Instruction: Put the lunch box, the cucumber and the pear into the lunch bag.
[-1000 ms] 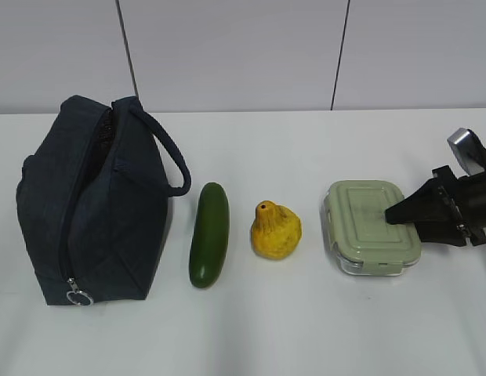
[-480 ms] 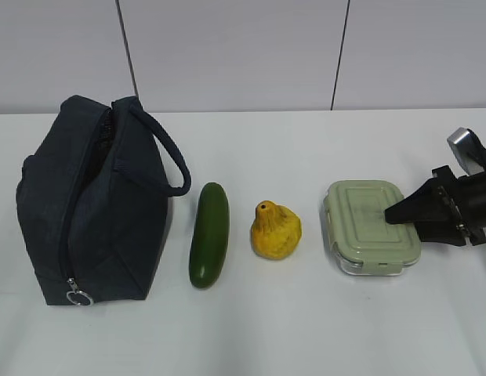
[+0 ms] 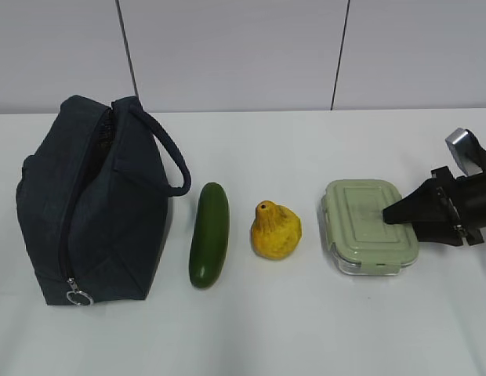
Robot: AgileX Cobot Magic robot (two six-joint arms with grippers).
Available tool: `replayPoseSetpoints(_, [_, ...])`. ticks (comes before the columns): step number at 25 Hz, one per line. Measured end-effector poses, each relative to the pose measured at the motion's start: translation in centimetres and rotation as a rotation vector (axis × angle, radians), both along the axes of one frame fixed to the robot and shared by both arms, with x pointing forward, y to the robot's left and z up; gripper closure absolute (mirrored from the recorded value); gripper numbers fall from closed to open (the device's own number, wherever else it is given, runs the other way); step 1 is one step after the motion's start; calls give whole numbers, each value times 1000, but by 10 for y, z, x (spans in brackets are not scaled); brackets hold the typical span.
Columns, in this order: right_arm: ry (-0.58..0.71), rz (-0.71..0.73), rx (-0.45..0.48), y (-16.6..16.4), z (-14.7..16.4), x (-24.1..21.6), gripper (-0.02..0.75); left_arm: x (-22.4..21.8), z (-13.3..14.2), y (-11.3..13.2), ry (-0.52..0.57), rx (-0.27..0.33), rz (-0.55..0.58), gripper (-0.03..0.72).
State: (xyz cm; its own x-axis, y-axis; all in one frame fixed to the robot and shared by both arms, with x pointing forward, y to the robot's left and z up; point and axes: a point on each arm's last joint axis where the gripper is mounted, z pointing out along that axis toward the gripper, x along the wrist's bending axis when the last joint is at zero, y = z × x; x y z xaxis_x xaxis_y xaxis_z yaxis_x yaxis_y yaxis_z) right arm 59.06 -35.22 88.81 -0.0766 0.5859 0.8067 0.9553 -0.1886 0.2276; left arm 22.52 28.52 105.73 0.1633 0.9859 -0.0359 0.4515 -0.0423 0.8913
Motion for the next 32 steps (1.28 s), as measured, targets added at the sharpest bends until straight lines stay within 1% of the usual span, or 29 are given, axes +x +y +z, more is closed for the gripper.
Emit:
replayPoseSetpoints(11, [-17, -12, 8, 0, 1, 2, 352, 0, 0, -1, 0, -8, -6, 222])
replayPoseSetpoints(13, [-20, -22, 13, 0, 1, 3, 352, 0, 0, -2, -1, -16, -11, 229])
replayPoseSetpoints(17, [-22, -32, 20, 0, 2, 3, 352, 1, 1, -3, 0, -32, -22, 266])
replayPoseSetpoints(20, [-22, -32, 20, 0, 2, 3, 352, 7, 2, -3, 38, -37, -23, 296])
replayPoseSetpoints(24, [-22, -32, 20, 0, 2, 3, 352, 26, 2, -4, 138, -52, -26, 309])
replayPoseSetpoints(26, [-28, -33, 16, 0, 4, 3, 352, 38, 4, -5, 180, -74, -29, 309])
replayPoseSetpoints(28, [-35, -34, 13, 0, 6, 4, 352, 51, 9, -6, 164, -113, -27, 309])
replayPoseSetpoints(31, [-36, -32, 11, 0, 7, 3, 352, 73, 22, -9, 58, -217, -13, 309])
replayPoseSetpoints(32, [-36, -32, 11, 0, 7, 3, 353, 81, 24, -10, 46, -247, -15, 309])
